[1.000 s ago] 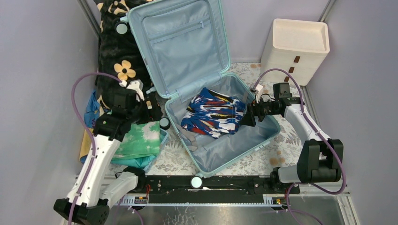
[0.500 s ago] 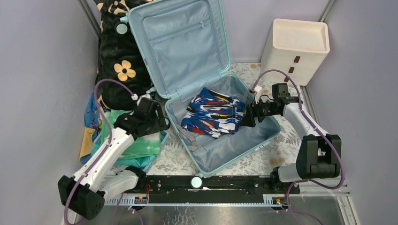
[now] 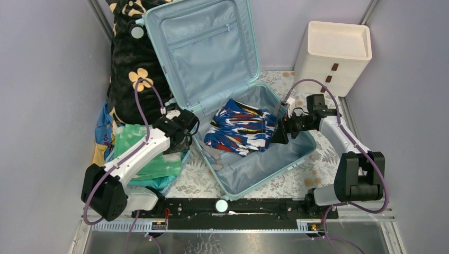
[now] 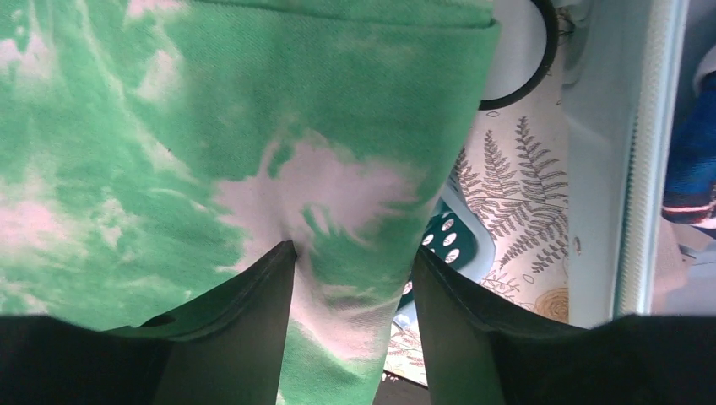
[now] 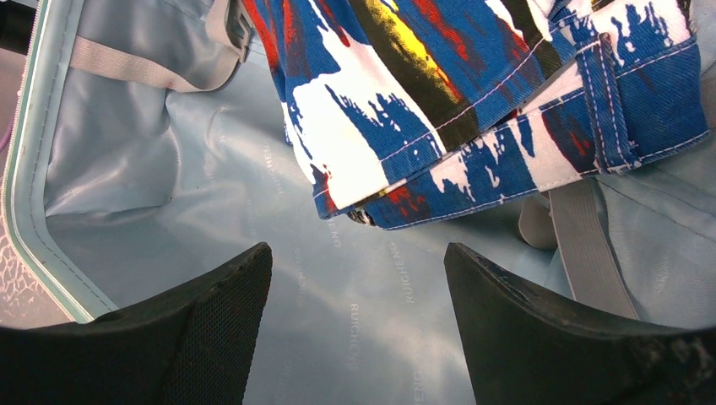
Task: Open, take out, and arrange the luggage
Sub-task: Place the clothes in the bin.
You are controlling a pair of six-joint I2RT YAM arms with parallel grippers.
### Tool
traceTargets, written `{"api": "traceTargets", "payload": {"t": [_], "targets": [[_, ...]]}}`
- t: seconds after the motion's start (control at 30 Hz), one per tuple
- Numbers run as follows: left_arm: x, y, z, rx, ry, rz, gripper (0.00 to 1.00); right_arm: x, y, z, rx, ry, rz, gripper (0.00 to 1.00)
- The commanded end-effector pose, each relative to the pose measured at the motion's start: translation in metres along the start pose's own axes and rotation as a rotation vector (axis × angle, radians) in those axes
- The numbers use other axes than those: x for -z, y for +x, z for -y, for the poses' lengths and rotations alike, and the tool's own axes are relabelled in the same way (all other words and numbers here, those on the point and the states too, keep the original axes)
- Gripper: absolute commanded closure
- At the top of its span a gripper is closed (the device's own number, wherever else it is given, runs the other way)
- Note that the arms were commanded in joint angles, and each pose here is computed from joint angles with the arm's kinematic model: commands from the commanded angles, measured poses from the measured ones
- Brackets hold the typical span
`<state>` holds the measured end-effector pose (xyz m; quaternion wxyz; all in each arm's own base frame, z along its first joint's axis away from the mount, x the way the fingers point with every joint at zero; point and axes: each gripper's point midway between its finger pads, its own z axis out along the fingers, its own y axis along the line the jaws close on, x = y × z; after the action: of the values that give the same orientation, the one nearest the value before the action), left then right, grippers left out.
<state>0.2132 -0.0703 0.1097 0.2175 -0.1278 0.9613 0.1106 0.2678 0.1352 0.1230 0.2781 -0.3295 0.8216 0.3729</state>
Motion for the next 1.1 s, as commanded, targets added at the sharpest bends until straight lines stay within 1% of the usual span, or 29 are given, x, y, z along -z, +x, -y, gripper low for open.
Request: {"api": "traceTargets", "payload": {"t": [0.0,0.23,0.27,0.33,0.43,0.53,0.6,0.73,0.8,0.83,0.93,0.97,1.03,1.07], "targets": [[-0.001,0.007,-0.010,-0.031,-0.067,-0.042,0.42,0.005,-0.010,-0.003,0.042,-0.003,0.020,0.18],[-0.002,0.011,-0.013,-0.069,-0.099,-0.078,0.38,0.006,-0.012,-0.004,0.049,-0.004,0.023,0.18],[-0.001,0.012,-0.012,-0.076,-0.095,-0.084,0.36,0.006,-0.012,-0.004,0.050,-0.005,0.024,0.18],[0.002,0.013,-0.008,-0.095,-0.077,-0.100,0.29,0.006,-0.011,-0.004,0.049,-0.006,0.023,0.18],[0.002,0.016,-0.004,-0.132,-0.076,-0.112,0.24,0.006,-0.012,-0.005,0.049,-0.008,0.023,0.18],[-0.006,0.018,-0.009,-0.150,-0.130,-0.114,0.23,0.006,-0.012,-0.005,0.050,-0.009,0.025,0.18],[-0.009,0.017,-0.014,-0.150,-0.170,-0.108,0.25,0.006,-0.012,-0.005,0.053,-0.008,0.026,0.18],[-0.010,0.014,-0.016,-0.135,-0.214,-0.095,0.32,0.007,-0.013,-0.006,0.052,-0.011,0.027,0.18],[-0.012,0.014,-0.016,-0.139,-0.221,-0.100,0.39,0.006,-0.013,-0.006,0.053,-0.013,0.027,0.18],[-0.012,0.015,-0.016,-0.143,-0.225,-0.103,0.44,0.006,-0.013,-0.007,0.053,-0.015,0.027,0.18],[-0.013,0.016,-0.016,-0.160,-0.224,-0.111,0.71,0.007,-0.014,-0.007,0.056,-0.014,0.029,0.18],[-0.012,0.015,-0.016,-0.168,-0.222,-0.112,0.77,0.008,-0.014,-0.007,0.058,-0.013,0.029,0.18],[-0.008,0.016,-0.018,-0.189,-0.212,-0.117,0.85,0.008,-0.015,-0.008,0.063,-0.012,0.033,0.18],[-0.004,0.015,-0.019,-0.200,-0.201,-0.118,0.87,0.008,-0.015,-0.008,0.063,-0.013,0.034,0.18]]}}
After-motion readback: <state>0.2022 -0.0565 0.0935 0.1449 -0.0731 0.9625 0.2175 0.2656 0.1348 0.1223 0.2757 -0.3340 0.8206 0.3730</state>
